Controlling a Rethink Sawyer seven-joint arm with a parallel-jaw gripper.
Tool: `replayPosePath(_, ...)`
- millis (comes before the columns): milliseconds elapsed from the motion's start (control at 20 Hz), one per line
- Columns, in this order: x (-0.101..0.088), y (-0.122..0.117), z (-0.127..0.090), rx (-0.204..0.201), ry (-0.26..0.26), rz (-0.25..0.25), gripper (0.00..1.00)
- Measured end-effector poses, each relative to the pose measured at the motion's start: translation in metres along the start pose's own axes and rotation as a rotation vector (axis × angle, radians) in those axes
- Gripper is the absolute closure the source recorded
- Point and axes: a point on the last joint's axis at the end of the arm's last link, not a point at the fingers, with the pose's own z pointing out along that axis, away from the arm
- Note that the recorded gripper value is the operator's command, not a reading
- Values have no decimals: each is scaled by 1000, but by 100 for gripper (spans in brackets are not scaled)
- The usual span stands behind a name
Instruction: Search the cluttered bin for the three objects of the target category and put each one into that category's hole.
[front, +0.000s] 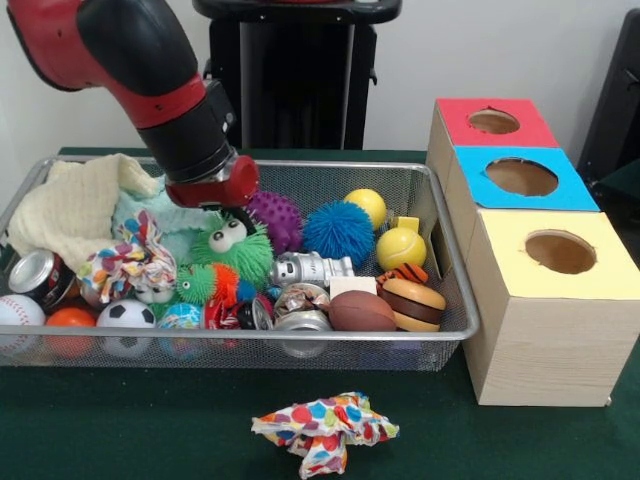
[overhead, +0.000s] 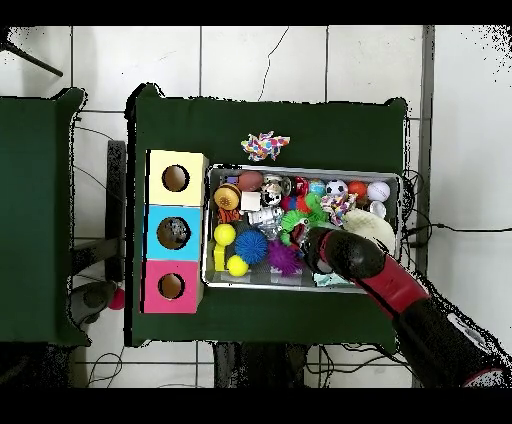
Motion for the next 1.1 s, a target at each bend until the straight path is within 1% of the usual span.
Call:
replayPosePath(300, 15, 30, 6, -61, 43, 10, 100)
replayPosePath(700, 23, 44, 8, -90, 64, 17, 100)
replayPosePath(1100, 34, 55, 7, -106, 85, 12, 100)
